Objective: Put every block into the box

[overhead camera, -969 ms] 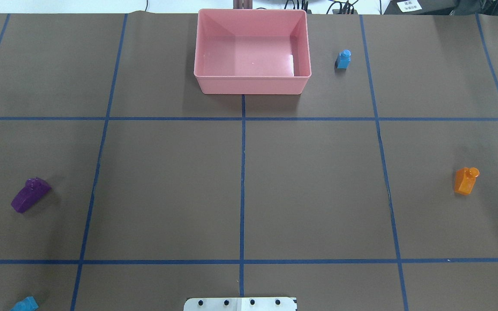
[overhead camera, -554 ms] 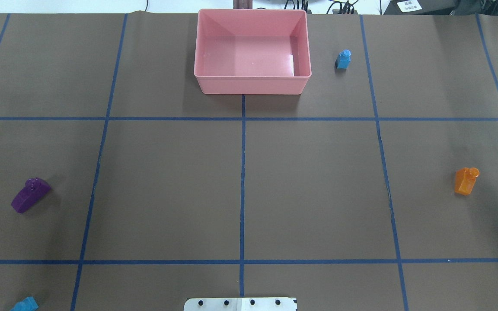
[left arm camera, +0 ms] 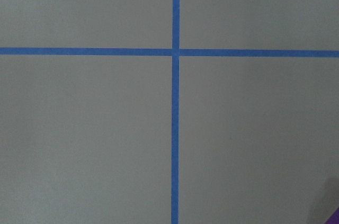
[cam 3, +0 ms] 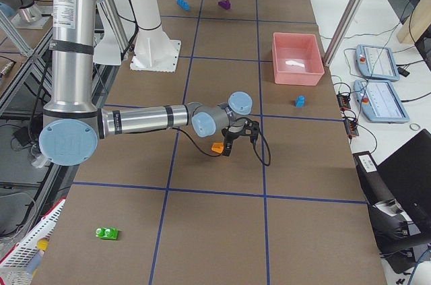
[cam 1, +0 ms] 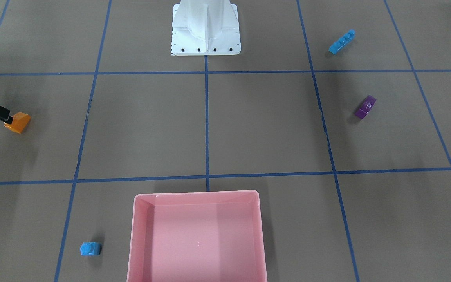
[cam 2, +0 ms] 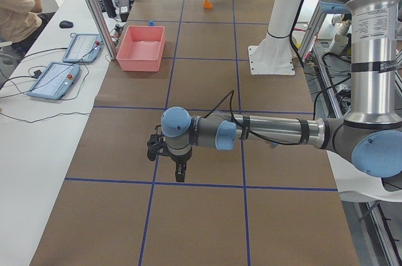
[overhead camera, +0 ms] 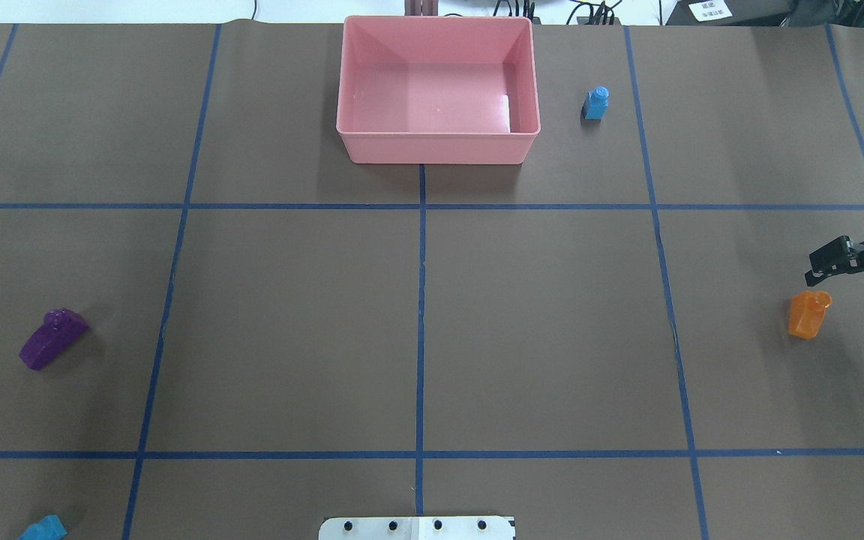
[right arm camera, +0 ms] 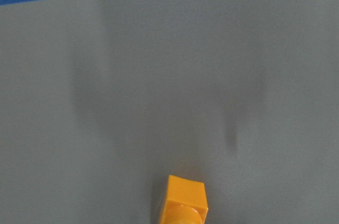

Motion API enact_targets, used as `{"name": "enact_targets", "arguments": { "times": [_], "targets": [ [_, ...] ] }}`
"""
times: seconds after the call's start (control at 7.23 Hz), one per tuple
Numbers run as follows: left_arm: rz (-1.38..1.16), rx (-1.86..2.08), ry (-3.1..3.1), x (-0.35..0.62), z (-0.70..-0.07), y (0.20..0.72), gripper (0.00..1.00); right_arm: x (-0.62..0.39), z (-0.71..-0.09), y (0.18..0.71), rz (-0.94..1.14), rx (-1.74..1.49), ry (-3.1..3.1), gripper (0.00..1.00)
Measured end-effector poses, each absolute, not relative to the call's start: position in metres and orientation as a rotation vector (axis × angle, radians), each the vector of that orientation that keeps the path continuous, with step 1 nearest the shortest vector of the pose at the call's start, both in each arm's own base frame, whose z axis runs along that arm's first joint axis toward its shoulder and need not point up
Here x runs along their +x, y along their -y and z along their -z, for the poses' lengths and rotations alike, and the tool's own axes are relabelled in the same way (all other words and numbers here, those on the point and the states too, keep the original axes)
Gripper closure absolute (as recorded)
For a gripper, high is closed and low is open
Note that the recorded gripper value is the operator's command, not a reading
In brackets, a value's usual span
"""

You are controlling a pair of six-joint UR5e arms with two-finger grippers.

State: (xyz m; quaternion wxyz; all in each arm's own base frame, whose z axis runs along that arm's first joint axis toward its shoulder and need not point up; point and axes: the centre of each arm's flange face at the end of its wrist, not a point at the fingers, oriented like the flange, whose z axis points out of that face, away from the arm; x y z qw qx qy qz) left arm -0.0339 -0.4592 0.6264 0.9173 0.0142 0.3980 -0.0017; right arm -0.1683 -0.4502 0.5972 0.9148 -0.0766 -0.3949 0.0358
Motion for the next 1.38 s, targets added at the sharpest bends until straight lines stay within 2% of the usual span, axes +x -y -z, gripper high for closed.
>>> {"name": "enact_targets", "arguments": {
  "times": [0.55,0.69,0.83,0.97,1.11,1.38],
  "targets": [
    [0.002,0.031,-0.818,-0.034,-0.625,0.46,0.0,-0.193,-0.617,0.45,-0.072,-0.214,0.79,0.01],
    [0.002,0.032,-0.818,-0.034,-0.625,0.46,0.0,-0.198,-0.621,0.451,-0.068,-0.227,0.785,0.06],
    [0.001,0.032,-0.819,-0.034,-0.624,0.46,0.0,-0.202,-0.624,0.451,-0.065,-0.237,0.783,0.18],
    [0.002,0.033,-0.819,-0.034,-0.624,0.46,0.0,-0.206,-0.627,0.45,-0.061,-0.246,0.781,0.52],
    [0.002,0.033,-0.819,-0.034,-0.624,0.46,0.0,-0.209,-0.628,0.448,-0.06,-0.254,0.78,0.96],
    [0.001,0.04,-0.821,-0.034,-0.621,0.461,0.0,-0.211,-0.624,0.448,-0.113,-0.277,0.779,1.0]
  ]
}}
